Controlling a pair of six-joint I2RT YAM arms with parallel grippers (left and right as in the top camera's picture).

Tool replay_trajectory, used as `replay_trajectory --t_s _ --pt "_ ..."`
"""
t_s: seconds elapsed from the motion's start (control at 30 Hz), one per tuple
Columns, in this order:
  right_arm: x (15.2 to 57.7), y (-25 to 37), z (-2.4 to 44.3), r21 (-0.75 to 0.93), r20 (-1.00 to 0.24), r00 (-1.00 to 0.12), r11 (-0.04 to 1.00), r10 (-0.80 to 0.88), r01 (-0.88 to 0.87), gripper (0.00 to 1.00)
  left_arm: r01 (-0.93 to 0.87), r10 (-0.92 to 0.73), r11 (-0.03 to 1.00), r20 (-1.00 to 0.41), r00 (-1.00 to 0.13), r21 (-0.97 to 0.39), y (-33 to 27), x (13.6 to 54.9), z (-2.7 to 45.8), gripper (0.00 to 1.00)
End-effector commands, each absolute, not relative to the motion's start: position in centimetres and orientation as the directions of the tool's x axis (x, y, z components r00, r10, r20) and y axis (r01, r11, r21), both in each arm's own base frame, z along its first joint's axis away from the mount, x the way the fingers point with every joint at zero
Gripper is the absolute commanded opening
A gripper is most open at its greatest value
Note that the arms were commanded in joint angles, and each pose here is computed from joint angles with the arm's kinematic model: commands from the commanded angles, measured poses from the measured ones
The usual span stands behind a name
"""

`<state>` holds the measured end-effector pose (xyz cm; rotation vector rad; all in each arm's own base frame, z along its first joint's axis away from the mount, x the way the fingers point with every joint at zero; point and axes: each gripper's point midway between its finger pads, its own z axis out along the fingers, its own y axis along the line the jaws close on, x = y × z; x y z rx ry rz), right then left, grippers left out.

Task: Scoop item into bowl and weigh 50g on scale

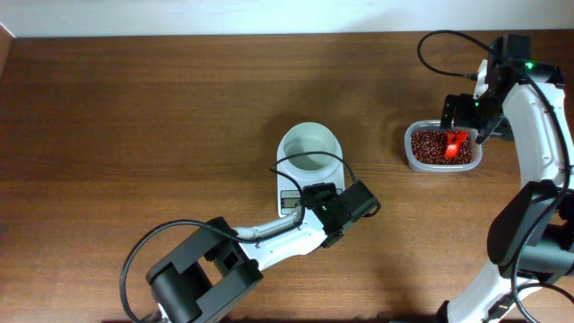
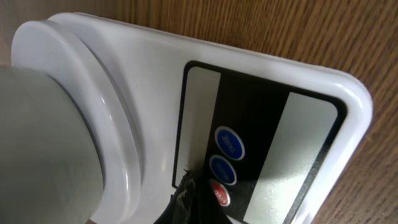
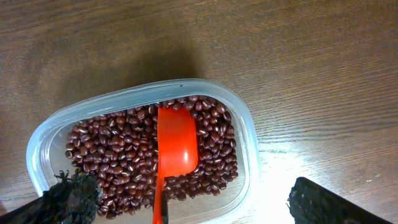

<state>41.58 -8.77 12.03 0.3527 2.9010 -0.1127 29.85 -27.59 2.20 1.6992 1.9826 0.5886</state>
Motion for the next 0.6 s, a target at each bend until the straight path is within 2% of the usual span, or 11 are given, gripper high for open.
replay_trajectory --t_s 0.0,0.1,0.57 --pt "41.9 -9.0 12.4 -0.046 -0.236 -0.943 0.966 0.236 0.253 0.99 0.822 0.994 0.096 -0.011 -0.108 0.561 -26.8 29.1 0.9 0.0" --pt "41.9 -9.0 12.4 -0.046 -0.236 -0.943 0.966 0.236 0.253 0.99 0.883 0.999 0.031 -0.024 -0.023 0.468 -27.8 27.5 -0.2 0.0" --pt "41.9 -9.0 12.4 -0.046 -0.236 -0.943 0.966 0.236 0.253 0.99 0.883 0.999 0.037 -0.033 -0.025 0.468 -27.9 27.6 -0.1 0.0"
